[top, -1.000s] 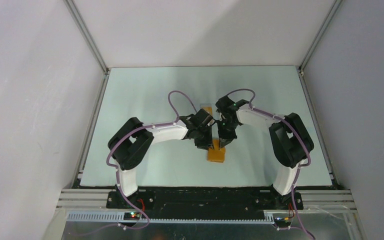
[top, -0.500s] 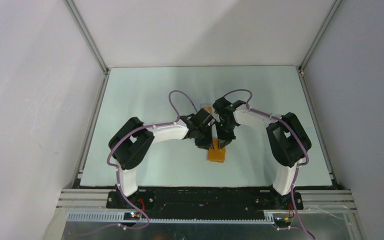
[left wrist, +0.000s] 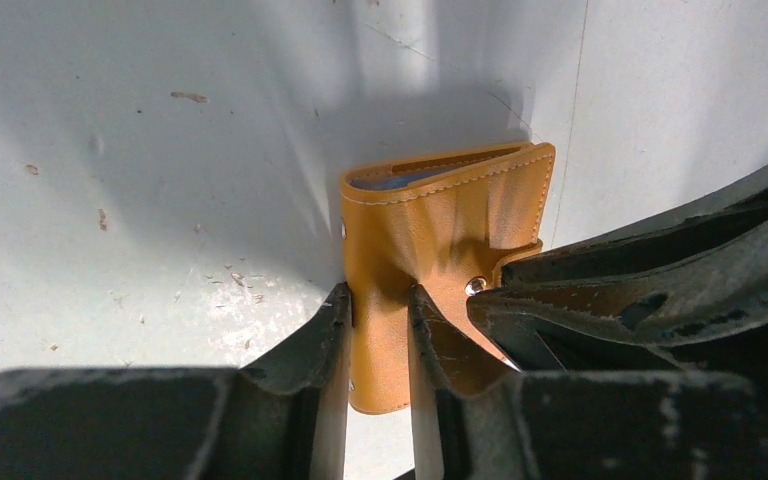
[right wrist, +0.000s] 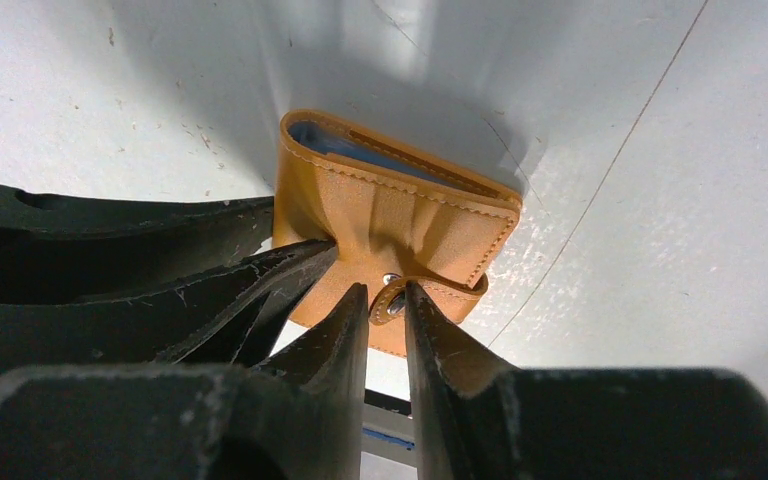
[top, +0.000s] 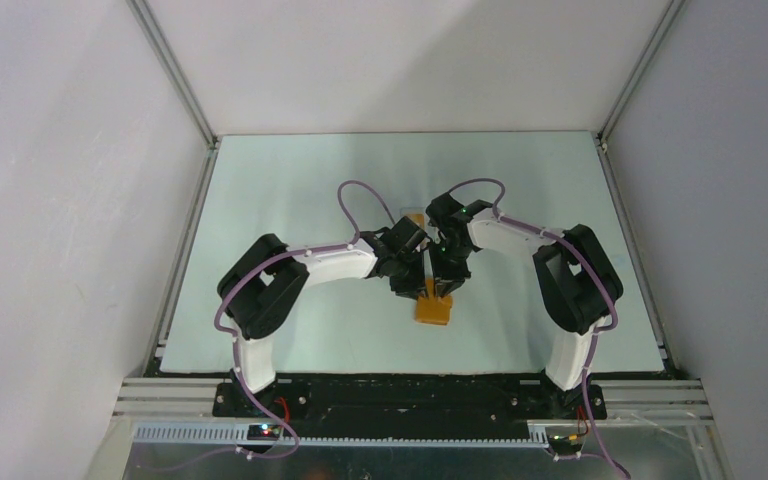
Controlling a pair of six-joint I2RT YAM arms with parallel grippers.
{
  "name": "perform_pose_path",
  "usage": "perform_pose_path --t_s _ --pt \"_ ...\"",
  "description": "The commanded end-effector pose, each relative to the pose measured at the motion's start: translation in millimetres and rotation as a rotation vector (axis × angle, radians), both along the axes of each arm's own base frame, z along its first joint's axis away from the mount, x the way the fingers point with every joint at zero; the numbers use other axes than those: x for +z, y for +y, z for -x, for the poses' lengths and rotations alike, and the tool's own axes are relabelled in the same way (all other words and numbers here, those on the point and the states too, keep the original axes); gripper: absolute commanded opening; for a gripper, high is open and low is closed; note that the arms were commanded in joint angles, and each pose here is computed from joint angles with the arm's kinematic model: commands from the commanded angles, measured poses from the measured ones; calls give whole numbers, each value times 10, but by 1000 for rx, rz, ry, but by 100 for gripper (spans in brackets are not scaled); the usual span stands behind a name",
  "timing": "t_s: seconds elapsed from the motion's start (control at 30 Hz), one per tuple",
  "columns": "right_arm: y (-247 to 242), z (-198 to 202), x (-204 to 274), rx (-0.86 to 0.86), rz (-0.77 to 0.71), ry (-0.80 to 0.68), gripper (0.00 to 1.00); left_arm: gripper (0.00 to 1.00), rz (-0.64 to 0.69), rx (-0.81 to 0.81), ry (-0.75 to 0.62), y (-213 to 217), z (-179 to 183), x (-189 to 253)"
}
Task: Put the credit cards into the card holder
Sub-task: Close the card holder at the center of the board.
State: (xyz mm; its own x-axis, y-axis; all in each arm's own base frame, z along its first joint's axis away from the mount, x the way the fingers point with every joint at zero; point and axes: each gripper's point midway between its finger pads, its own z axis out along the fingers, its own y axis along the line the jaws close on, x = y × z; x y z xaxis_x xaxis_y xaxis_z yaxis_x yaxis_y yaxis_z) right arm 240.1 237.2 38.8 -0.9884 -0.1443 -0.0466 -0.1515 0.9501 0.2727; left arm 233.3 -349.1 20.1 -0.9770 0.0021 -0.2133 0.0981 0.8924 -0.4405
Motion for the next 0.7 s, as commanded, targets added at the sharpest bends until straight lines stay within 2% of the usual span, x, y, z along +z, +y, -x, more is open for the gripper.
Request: perform_pose_path --t_s 0.0,0.23,0.37,0.67 --pt "60 -100 201 -7 -42 -47 24 22 -71 -25 3 61 50 -210" --pt "81 -99 253 -18 -96 -45 25 22 -73 -25 5 66 53 -219" --pt "133 -79 293 -15 -143 -38 29 22 -73 -25 7 66 54 -226" --pt "86 -89 295 -29 -137 -44 28 21 -75 -28 9 64 59 -236"
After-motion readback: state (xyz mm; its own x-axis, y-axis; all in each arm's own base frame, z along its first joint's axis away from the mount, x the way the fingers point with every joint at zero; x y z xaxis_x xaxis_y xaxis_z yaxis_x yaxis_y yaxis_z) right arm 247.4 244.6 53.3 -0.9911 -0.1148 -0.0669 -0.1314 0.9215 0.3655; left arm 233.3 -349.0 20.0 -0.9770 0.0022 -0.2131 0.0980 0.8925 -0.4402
